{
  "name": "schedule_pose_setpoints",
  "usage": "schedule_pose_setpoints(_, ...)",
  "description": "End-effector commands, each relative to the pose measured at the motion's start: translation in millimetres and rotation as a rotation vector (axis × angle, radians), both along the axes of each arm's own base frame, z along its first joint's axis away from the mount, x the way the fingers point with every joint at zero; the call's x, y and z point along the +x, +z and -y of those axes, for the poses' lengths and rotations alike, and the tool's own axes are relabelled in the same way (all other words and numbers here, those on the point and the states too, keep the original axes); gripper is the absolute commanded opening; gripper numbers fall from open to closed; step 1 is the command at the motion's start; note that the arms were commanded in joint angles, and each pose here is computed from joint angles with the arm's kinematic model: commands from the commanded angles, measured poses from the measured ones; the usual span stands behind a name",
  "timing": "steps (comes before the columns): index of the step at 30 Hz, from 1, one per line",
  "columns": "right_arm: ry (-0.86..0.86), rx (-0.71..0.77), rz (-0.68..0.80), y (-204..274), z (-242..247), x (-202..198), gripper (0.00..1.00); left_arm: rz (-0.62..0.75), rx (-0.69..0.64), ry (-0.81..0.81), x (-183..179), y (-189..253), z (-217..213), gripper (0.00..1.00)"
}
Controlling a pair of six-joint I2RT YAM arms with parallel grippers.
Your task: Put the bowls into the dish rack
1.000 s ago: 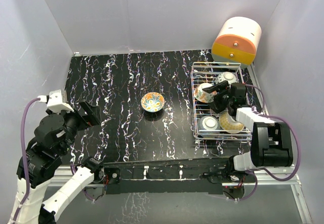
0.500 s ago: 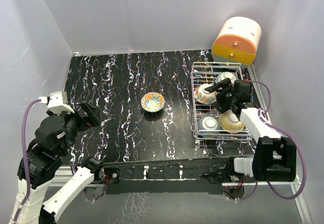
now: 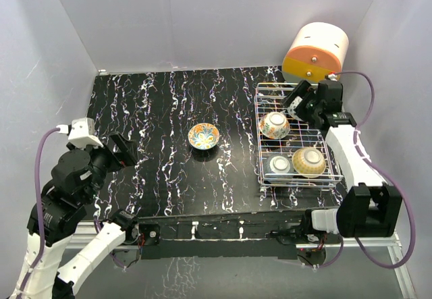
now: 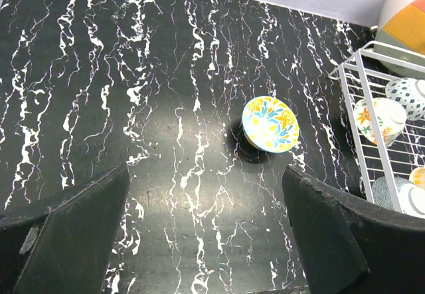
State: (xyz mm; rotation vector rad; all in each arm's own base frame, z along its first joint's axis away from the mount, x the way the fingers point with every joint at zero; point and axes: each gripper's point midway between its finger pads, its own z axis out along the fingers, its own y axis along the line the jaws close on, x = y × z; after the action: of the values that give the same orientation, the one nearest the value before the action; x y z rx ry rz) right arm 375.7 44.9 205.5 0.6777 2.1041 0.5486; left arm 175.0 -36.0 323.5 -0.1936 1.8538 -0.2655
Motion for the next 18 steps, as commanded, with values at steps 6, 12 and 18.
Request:
schedule_pose_setpoints(6, 0.166, -0.440, -0.143, -22, -2, 26, 0.99, -0.017, 0.015, -0.031, 11, -4, 11, 0.97)
schedule_pose_setpoints(12, 0.182, -0.560, -0.186, -36, -9, 35, 0.99, -0.021, 0.021, -0.019, 9, -5, 7, 0.97)
schedule_pose_setpoints(18, 0.252, -0.628, -0.234, -53, -19, 42, 0.94, -0.021, 0.026, -0.011, 7, -6, 4, 0.97)
